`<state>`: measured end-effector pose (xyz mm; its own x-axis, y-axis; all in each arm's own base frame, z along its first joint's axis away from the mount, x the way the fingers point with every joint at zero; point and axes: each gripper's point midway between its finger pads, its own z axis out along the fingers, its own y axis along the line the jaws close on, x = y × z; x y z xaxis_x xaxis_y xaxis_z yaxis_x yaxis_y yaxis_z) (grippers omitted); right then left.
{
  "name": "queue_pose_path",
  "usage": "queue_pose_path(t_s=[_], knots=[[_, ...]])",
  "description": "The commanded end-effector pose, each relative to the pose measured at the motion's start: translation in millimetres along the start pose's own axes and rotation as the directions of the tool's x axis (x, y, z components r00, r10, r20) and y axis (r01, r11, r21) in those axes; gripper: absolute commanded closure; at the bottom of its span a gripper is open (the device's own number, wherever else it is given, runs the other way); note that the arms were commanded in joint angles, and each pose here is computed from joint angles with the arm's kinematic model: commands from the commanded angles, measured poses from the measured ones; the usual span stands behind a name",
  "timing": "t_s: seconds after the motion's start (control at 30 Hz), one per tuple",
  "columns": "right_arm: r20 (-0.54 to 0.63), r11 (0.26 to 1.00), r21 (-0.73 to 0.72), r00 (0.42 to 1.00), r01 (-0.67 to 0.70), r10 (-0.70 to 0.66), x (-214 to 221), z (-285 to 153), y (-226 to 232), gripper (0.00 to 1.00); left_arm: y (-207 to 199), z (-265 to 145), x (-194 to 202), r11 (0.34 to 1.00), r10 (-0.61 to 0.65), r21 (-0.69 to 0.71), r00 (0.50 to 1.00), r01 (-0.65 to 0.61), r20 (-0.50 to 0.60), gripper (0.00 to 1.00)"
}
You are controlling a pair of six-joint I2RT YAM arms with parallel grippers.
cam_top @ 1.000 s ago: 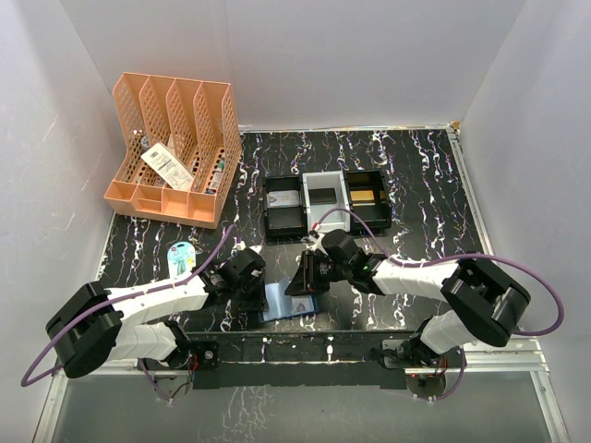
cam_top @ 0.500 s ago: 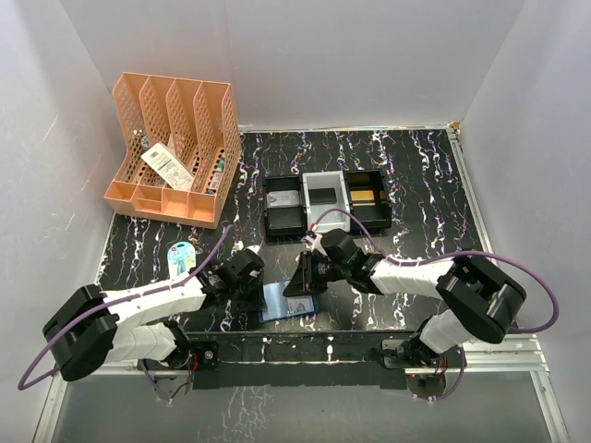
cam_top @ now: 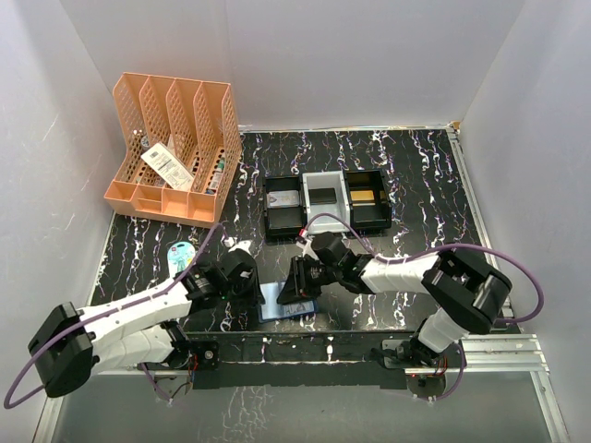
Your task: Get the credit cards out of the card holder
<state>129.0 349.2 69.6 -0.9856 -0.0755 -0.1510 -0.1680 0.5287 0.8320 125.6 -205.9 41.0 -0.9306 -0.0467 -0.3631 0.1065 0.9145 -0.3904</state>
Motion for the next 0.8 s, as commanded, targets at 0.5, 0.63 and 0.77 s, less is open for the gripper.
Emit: queue_pose_path(t_s=[0.5, 0.63, 0.77], knots=[[0.149, 0.995, 0.001, 0.984, 0.099, -0.099, -25.5, -7.7, 26.9, 0.49, -6.9, -27.5, -23.9, 0.996, -0.07, 0.063, 0.986, 0.061, 0.152, 0.72], [0.213, 0.995, 0.061, 0.972, 0.085, -0.096, -33.0, -14.9, 15.8, 0.44, -30.6, -26.6, -24.7, 0.985, -0.042, 0.171, 0.99, 0.018, 0.135, 0.68], [0.275, 0.993, 0.109, 0.959, 0.044, -0.072, -42.9, -22.1, 5.9, 0.43, -52.1, -26.5, -26.2, 0.966, -0.024, 0.257, 0.993, -0.007, 0.115, 0.65]])
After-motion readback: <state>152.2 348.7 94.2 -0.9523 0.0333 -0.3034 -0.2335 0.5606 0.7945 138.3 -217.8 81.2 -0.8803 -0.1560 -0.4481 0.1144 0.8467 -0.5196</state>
